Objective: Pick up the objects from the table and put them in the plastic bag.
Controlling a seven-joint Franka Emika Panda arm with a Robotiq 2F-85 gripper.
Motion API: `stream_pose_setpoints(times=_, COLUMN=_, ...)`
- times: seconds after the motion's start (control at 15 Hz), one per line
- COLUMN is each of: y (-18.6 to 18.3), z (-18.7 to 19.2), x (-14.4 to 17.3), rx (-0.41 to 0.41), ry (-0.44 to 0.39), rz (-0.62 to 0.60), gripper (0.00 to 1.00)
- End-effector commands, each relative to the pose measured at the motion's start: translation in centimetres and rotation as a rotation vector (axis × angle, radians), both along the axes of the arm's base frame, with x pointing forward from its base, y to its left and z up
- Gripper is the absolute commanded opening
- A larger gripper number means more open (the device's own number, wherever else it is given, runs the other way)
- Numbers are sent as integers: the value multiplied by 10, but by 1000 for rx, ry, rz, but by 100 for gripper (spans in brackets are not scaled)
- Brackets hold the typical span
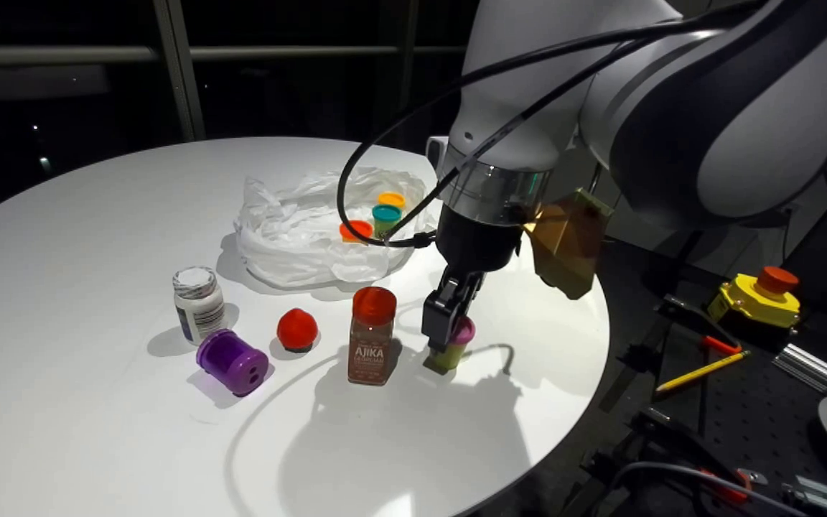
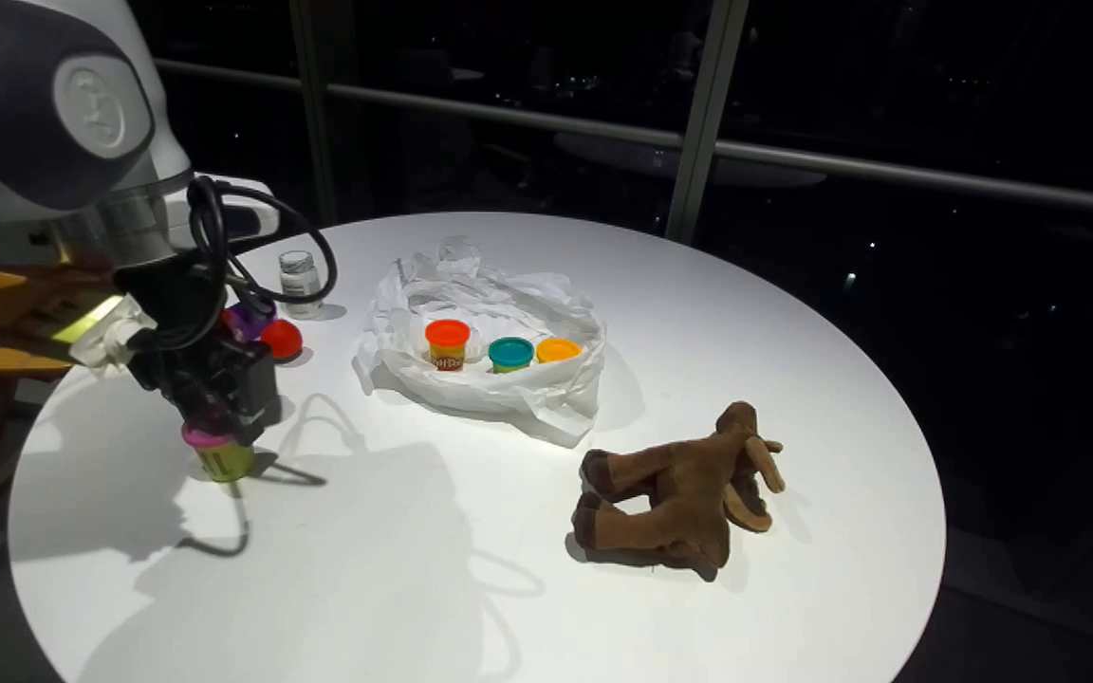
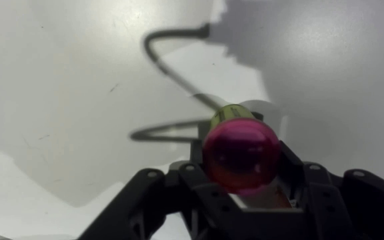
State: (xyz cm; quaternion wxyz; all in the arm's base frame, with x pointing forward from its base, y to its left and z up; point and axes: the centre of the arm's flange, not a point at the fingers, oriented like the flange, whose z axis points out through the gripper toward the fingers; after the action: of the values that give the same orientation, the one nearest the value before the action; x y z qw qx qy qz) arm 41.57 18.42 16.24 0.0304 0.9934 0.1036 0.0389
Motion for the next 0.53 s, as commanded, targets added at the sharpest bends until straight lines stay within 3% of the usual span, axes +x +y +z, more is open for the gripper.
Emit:
stream_pose_setpoints(times=0.0, y=10, z=43, x=22, rx=-20, ry=-69, rz=-30, gripper=28)
stream_pose_setpoints(times=0.47, y=31, z=112, x=114, rx=0, ry=-262, rz=-107, gripper=28)
